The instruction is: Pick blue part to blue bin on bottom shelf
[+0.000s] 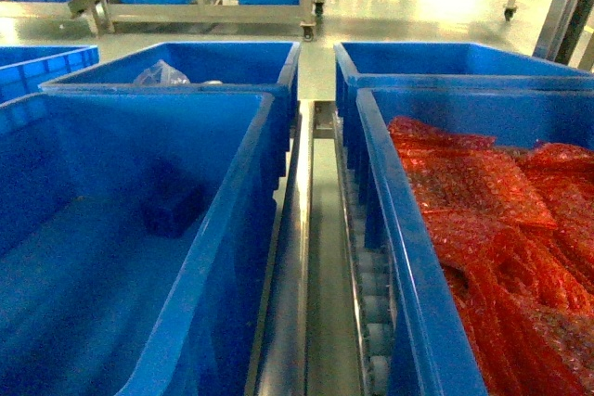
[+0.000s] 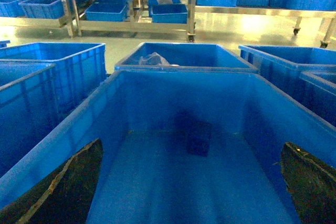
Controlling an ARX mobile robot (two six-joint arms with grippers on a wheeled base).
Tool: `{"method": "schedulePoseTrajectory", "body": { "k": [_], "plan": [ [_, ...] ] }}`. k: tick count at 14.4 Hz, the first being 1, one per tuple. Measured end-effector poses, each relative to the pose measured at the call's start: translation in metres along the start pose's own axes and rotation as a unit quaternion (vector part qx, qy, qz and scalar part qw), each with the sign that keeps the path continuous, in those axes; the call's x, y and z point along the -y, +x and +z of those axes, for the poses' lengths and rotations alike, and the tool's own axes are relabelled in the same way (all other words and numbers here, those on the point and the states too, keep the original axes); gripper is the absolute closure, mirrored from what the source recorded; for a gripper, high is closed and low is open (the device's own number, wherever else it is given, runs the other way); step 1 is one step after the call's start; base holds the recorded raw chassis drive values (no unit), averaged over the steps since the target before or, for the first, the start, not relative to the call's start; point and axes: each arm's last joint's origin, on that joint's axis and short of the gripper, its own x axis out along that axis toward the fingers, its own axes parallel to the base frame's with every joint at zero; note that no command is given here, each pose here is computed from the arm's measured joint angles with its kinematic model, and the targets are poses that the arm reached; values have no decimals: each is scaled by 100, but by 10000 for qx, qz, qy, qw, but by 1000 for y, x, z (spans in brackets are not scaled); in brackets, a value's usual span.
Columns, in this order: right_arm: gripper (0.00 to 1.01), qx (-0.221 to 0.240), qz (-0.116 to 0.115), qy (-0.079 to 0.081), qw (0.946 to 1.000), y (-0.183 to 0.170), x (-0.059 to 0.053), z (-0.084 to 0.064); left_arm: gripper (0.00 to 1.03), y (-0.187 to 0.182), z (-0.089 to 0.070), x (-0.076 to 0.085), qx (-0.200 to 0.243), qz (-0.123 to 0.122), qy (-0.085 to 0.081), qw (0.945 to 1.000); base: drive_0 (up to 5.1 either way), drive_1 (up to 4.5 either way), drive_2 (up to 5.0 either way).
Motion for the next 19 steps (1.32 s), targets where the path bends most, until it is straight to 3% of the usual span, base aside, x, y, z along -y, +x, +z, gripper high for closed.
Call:
{"method": "schedulePoseTrajectory", "body": {
  "k": [19],
  "plan": [
    [3,0,0,-2,10000,0,0,0,5,0,0,0,0,0,0,10000,0,0,0]
  ]
}}
